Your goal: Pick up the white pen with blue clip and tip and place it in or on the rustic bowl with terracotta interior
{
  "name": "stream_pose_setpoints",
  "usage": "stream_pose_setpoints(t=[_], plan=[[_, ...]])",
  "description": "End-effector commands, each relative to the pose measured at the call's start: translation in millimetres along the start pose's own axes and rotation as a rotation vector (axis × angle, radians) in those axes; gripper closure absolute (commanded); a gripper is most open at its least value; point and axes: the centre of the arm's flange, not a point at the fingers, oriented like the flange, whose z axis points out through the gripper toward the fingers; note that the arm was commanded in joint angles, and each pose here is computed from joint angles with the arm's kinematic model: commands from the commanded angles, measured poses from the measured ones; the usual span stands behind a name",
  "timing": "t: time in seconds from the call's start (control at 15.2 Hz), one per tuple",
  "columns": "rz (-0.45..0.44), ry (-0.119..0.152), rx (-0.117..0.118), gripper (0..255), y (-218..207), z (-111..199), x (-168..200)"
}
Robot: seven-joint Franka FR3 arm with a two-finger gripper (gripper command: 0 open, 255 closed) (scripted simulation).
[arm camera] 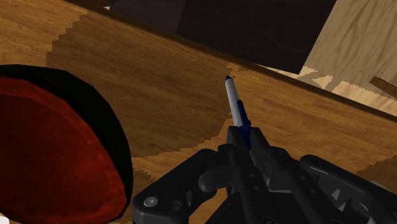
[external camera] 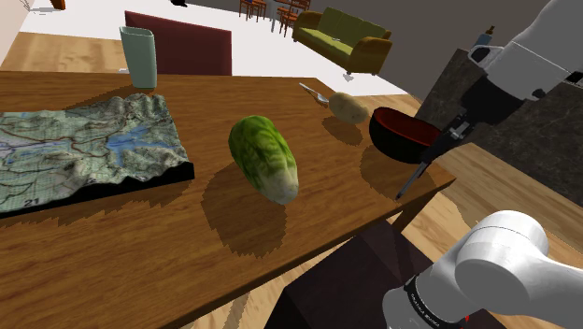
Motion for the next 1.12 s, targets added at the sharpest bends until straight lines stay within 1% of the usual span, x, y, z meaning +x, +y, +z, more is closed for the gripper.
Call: stream_pose_setpoints(t=[0.0,1.06], plan=[[0.0,0.0,0.0,255,0,-9,2],[0.0,0.0,0.0,255,2,-92,16]])
